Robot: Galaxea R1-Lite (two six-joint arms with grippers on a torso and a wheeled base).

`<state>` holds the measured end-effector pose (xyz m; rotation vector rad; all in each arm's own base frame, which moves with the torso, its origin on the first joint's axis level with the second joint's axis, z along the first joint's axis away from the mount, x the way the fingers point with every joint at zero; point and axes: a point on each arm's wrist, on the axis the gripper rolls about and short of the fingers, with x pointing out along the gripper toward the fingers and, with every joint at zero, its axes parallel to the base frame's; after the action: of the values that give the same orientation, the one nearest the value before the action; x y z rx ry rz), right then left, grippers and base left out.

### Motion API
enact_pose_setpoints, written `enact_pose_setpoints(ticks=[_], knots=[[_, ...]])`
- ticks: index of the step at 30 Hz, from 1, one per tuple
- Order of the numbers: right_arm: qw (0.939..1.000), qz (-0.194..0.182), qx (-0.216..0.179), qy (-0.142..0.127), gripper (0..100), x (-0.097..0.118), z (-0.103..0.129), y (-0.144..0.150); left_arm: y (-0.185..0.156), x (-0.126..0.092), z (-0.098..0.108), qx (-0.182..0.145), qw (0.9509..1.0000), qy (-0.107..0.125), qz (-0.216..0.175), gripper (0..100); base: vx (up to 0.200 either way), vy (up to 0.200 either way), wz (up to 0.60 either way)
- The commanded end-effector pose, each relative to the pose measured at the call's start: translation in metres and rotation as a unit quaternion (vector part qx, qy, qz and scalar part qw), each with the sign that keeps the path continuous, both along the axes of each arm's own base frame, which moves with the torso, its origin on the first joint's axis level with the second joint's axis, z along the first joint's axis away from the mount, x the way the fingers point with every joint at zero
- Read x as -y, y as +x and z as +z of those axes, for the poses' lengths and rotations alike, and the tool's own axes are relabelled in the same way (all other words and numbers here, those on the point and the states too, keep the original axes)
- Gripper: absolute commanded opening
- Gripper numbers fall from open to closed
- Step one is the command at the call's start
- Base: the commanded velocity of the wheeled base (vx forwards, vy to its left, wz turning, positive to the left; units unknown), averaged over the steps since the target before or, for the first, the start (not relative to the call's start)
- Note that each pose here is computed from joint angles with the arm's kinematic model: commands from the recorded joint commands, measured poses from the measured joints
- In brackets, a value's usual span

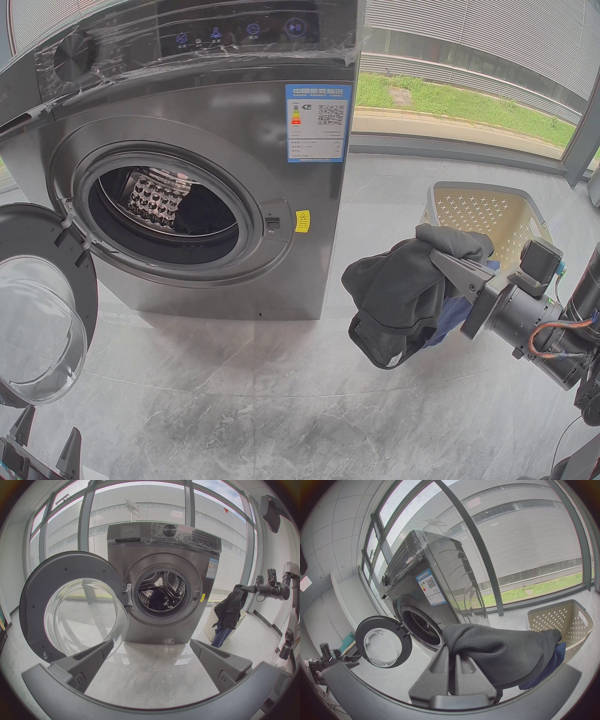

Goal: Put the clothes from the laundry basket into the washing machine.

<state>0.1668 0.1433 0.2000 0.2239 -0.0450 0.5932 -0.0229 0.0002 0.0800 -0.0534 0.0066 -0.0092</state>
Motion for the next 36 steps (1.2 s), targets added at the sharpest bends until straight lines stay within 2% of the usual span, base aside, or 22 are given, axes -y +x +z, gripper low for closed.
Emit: enact_pose_setpoints(ticks=[1,11,25,34,36], knots=[[1.0,-0.001,0.0,0.001,0,-0.0003,0.0004,0.0004,0.0002,0.0,-0.0043,-0.001,1.0,0.0,-0.001,100,0.0,0.2,0.0],[1.0,-0.001,0.0,0.001,0,-0.0003,0.0004,0.0004,0.0002,0.0,-0.0043,-0.001,1.0,0.0,-0.001,100,0.0,0.2,0.0],[1.0,-0.002,0.001,0.001,0,0.0001,0.0007,0.0004,0.0003,0.0,-0.0043,-0.002,1.0,0.0,0.0,100,0.0,0.0,0.0],[1.0,-0.002,0.001,0.001,0,0.0001,0.0007,0.0004,0.0002,0.0,-0.0045,-0.002,1.0,0.001,0.0,100,-0.2,0.0,0.0],[1.0,-0.001,0.0,0.001,0,0.0,0.0003,0.0,0.0002,0.0,-0.0043,-0.001,1.0,0.0,0.0,100,0.0,0.0,0.0]])
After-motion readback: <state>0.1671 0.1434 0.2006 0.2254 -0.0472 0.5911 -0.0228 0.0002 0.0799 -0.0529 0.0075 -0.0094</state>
